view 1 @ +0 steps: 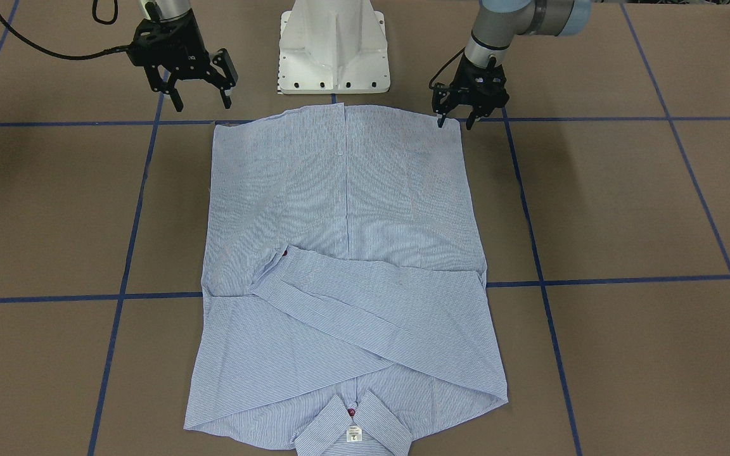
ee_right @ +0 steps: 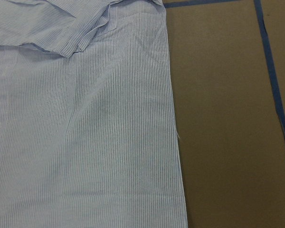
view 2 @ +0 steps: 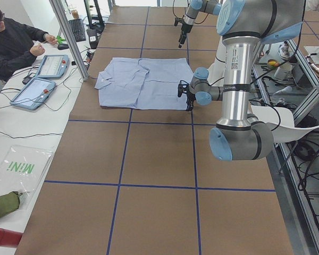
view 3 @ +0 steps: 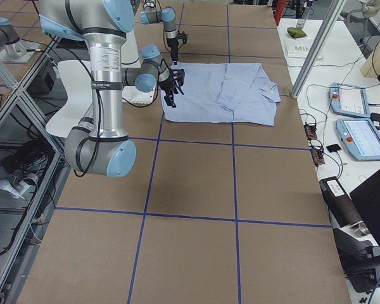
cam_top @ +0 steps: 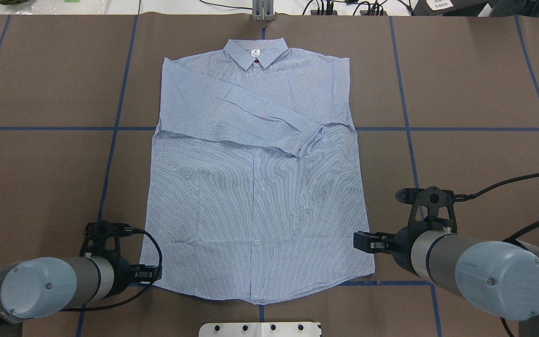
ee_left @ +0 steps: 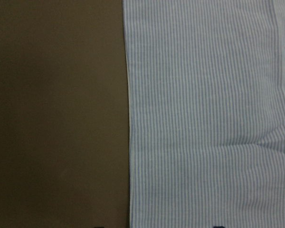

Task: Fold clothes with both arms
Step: 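Grasp the hem corners nearest the robot with both grippers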

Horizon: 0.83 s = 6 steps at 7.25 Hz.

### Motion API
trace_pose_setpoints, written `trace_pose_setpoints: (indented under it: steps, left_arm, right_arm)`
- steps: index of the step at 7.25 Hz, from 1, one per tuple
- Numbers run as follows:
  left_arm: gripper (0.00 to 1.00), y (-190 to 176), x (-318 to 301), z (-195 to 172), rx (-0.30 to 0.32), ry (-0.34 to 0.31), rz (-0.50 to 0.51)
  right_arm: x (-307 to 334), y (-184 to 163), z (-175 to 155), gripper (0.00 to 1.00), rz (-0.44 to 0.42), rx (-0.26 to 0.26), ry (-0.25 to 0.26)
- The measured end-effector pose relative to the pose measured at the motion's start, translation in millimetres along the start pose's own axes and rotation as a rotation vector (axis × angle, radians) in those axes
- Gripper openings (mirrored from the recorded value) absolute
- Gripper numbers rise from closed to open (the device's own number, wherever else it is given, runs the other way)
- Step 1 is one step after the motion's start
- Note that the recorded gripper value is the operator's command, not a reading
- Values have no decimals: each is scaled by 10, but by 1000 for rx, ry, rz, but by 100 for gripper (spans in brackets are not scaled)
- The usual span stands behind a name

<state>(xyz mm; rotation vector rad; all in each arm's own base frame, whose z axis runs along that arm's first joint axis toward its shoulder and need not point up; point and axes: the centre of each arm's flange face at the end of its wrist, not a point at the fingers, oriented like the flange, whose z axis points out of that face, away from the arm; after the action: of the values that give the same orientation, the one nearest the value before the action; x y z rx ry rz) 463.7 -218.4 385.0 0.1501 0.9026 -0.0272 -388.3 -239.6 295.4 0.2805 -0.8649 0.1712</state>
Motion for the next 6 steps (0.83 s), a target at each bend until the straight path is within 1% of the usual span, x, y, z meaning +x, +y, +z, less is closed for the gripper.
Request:
trace_pose_setpoints:
  steps: [1, 2, 3, 5, 6]
  left_arm:
    - [51, 16, 3, 2, -4, -3, 1]
    - [39, 22, 2, 3, -6, -6, 1]
    - [33, 27, 4, 2, -8, -6, 2]
    - [33, 32, 14, -9, -11, -7, 2]
    - [18, 35, 20, -21, -14, -7, 3]
  right_arm:
    - [-1, 2, 0, 100, 0, 0, 0]
    - [-1, 3, 0, 100, 0, 0, 0]
    - [-2, 4, 1, 100, -1, -1, 0]
    - [-1, 12, 3, 100, -2, -2, 0]
    - [0, 18, 4, 100, -3, -3, 1]
